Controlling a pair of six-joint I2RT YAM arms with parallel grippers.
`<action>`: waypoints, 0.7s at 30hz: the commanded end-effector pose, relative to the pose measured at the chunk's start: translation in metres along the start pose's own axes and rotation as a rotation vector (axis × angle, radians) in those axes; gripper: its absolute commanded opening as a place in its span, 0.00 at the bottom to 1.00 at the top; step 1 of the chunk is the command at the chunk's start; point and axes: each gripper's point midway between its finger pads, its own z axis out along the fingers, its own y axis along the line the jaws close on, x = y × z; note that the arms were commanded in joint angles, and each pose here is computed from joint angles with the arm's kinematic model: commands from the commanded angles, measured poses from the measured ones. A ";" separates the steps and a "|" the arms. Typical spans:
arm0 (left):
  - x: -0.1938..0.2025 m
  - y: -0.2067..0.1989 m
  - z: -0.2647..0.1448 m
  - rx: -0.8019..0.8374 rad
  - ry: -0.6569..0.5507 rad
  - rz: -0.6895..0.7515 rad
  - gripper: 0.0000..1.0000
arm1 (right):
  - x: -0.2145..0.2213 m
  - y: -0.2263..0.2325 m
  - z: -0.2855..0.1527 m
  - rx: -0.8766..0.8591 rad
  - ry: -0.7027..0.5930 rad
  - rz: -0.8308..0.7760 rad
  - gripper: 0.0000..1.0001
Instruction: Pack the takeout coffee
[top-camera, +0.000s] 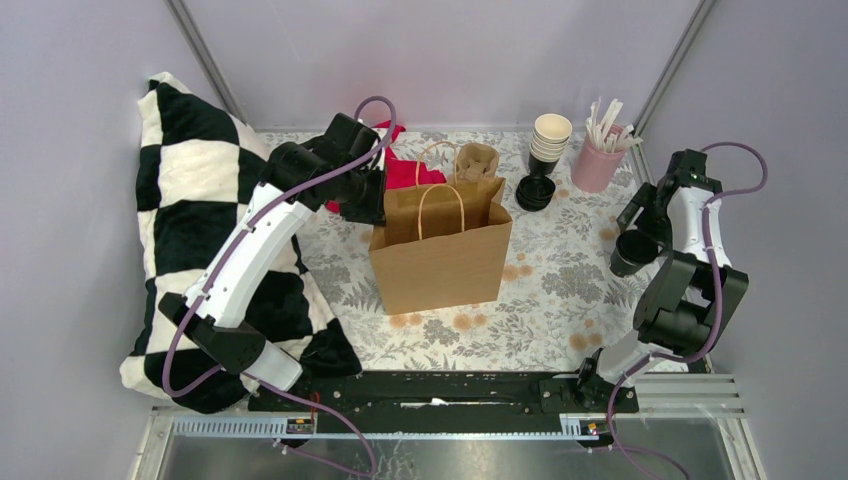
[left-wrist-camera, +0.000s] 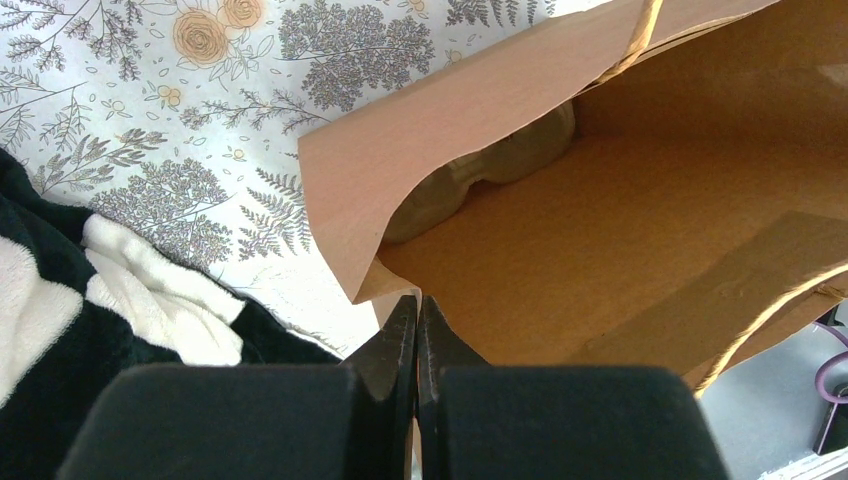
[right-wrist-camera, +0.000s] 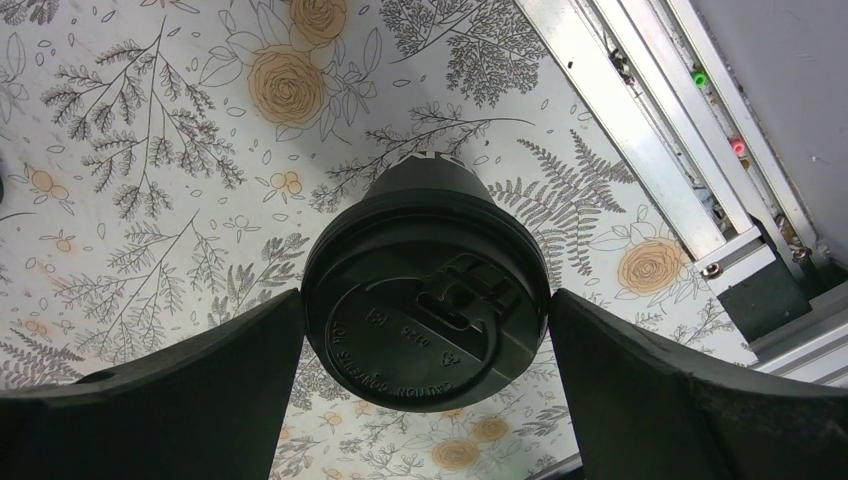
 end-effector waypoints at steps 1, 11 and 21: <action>0.006 -0.001 0.003 0.012 0.040 0.006 0.00 | -0.001 -0.002 -0.013 0.017 -0.032 -0.027 0.96; 0.007 -0.001 0.005 0.011 0.049 0.002 0.00 | -0.003 0.001 -0.016 0.039 -0.044 -0.054 0.99; 0.007 -0.001 0.006 0.011 0.051 0.001 0.00 | -0.003 0.000 -0.015 0.052 -0.041 -0.057 0.94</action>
